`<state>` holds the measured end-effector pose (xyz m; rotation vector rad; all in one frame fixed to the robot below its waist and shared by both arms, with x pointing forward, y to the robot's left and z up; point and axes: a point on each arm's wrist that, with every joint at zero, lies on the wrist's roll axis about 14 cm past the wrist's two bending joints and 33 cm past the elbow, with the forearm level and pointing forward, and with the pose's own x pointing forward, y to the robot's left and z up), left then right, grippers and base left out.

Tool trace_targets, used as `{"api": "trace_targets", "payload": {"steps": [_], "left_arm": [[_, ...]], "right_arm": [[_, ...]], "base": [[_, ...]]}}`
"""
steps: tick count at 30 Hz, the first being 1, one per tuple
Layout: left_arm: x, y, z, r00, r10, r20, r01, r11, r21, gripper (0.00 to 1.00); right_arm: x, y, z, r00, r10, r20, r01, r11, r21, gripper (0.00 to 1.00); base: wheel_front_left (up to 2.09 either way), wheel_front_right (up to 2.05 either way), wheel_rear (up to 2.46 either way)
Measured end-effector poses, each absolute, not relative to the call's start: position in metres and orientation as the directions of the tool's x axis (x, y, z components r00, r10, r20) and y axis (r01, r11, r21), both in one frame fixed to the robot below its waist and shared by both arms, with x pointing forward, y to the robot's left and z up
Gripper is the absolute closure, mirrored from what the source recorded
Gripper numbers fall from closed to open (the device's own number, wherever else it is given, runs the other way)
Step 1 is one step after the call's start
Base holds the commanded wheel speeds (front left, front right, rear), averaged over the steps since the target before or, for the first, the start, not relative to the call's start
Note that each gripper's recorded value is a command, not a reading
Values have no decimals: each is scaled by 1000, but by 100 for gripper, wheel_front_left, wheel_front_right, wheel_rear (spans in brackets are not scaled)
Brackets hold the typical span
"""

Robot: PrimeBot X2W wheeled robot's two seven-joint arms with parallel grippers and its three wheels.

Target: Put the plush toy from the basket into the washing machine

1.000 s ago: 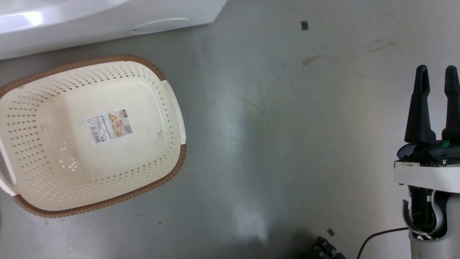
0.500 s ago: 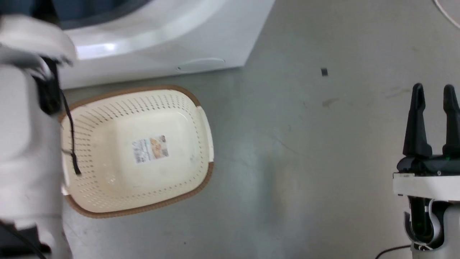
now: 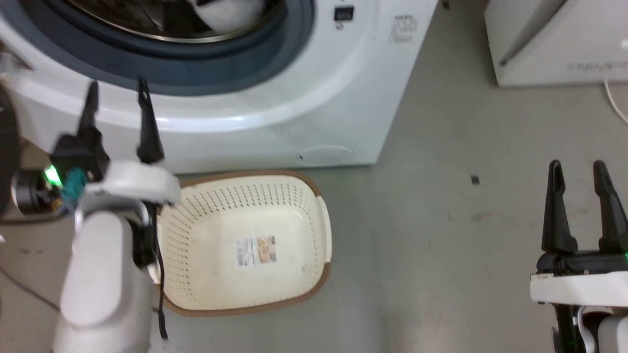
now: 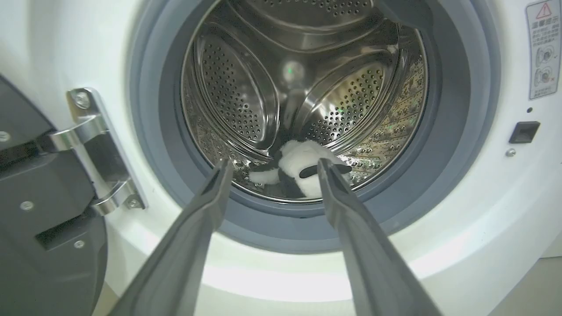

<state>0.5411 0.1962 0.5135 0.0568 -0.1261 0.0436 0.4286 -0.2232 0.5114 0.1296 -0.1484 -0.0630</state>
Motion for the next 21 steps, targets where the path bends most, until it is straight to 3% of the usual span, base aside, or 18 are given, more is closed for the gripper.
{"api": "trace_targets", "payload": {"steps": [21], "left_arm": [[382, 206, 521, 992, 53, 117, -55, 998, 17, 0]], "right_arm": [[370, -199, 550, 975, -1, 224, -26, 993, 118, 0]], "base": [[0, 0, 0]]}}
